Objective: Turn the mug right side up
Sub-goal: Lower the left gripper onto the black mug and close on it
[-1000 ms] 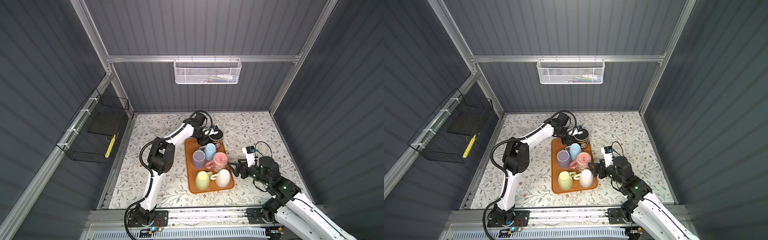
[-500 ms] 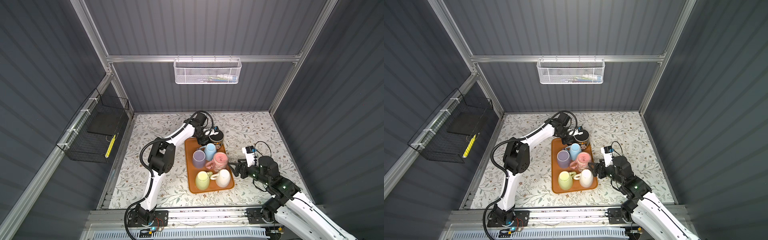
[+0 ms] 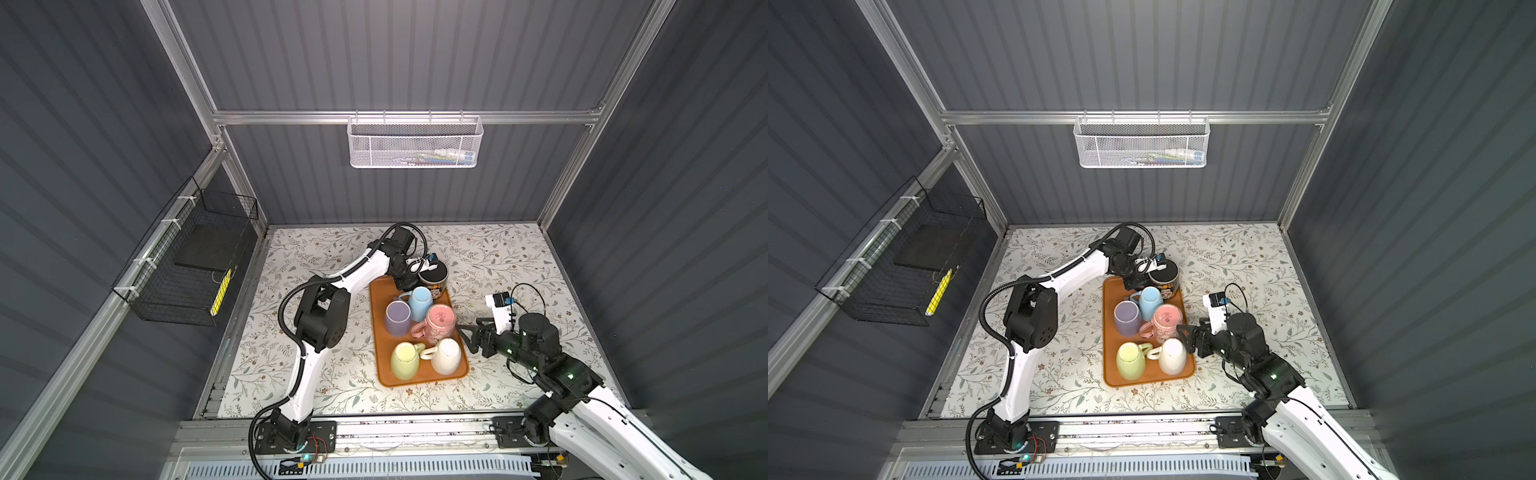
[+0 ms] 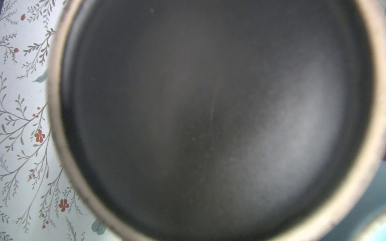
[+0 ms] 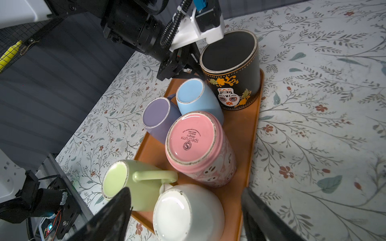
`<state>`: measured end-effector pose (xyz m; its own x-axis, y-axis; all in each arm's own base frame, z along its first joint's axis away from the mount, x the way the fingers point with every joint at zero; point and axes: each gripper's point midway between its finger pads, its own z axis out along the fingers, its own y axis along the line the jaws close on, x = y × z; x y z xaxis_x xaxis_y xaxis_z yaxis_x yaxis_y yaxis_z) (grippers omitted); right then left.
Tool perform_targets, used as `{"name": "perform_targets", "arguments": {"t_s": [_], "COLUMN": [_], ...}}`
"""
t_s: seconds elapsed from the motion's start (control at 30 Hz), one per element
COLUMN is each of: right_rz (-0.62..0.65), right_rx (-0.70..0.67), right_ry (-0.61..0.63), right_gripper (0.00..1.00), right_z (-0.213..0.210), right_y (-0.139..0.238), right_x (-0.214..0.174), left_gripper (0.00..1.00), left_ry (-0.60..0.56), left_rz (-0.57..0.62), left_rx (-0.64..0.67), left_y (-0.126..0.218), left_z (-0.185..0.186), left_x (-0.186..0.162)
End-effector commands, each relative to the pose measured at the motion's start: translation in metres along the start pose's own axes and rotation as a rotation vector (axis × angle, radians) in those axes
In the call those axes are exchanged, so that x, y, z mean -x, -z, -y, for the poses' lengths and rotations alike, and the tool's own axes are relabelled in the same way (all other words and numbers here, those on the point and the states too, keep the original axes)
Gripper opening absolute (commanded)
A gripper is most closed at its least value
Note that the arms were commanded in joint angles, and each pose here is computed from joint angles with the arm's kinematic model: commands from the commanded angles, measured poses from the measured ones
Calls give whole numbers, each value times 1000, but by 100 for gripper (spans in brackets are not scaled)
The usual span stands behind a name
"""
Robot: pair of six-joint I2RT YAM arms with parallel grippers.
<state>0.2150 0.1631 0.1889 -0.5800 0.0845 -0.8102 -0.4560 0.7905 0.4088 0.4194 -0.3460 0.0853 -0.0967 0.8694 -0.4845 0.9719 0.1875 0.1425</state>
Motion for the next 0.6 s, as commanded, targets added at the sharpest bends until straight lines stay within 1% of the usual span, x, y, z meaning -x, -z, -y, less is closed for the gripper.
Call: {"name": "perform_targets", "arguments": {"t_s": [0.0,0.23,0.43,0.57], "right_rz": [4,11,20,16], "right_rx": [-14,-19,-23,-24], "right_ry": [-1,0,1,0], "right_gripper": [82,83,82,82], "right_z": [4,5,6,6], "right_y": [0,2,3,3], "right_x": [-3,-3,-1,-2], "left_gripper": [0,0,0,0], "left_ry": [-2,16,69,93], "left_rz": [63,89,93,124], "left_rx": [9,30,37,41], "left_y": [14,30,39,47], "left_z": [6,0,-6,-9], "left_x": [23,36,39,43]}}
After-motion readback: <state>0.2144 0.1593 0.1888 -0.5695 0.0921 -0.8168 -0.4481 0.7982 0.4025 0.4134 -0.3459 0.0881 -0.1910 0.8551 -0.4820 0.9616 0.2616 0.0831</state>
